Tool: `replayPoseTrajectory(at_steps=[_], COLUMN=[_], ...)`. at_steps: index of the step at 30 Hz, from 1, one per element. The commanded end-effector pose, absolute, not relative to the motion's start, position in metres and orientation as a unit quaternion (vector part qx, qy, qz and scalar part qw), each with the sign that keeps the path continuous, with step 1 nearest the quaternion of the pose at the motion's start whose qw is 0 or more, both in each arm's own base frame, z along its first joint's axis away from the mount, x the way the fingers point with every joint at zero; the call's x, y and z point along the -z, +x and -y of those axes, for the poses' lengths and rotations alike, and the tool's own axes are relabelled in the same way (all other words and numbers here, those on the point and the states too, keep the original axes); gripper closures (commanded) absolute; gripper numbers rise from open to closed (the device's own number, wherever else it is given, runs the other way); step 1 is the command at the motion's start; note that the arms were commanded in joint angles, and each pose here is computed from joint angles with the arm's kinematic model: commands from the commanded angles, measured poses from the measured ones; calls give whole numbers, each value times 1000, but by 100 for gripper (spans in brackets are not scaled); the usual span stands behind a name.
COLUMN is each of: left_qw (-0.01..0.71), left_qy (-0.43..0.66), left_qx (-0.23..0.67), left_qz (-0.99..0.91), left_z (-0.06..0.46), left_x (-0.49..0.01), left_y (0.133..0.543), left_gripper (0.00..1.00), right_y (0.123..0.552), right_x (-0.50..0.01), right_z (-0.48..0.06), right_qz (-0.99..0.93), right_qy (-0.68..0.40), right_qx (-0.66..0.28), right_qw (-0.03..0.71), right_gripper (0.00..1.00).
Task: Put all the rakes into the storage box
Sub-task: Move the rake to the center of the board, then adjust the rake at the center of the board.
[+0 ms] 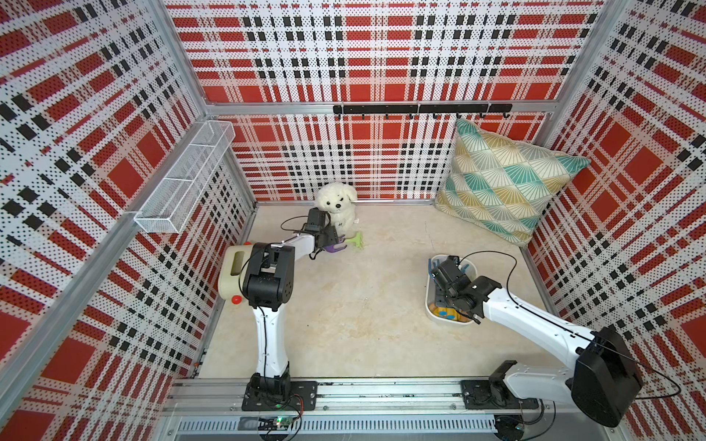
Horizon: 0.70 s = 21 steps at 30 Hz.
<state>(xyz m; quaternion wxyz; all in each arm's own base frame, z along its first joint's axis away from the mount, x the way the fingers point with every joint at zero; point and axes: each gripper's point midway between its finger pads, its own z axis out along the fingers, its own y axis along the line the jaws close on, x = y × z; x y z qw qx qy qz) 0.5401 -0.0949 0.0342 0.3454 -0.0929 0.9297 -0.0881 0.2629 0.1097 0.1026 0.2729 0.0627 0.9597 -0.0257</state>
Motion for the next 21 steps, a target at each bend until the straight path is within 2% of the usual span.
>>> replayPoseTrajectory(at_steps=[1, 9, 14, 21], left_qw=[305, 315, 340, 341], left_qy=[-56, -10, -34, -62], left_qx=[94, 140, 147, 124], left_qz=[-946, -939, -928, -930], left_z=[122, 176, 169, 135], left_x=[-19, -45, -71, -61], left_y=[504, 453, 438, 415], left_gripper=[29, 29, 28, 26], right_y=[251, 245, 246, 242], right_x=[-110, -148, -184, -187], right_z=[-92, -104, -114, -126], right_qz=[-954, -933, -913, -906], right_qy=[84, 88, 77, 65], right_qx=[44, -57, -115, -158], right_qw=[285, 345, 385, 387], right_gripper=[46, 42, 37, 31])
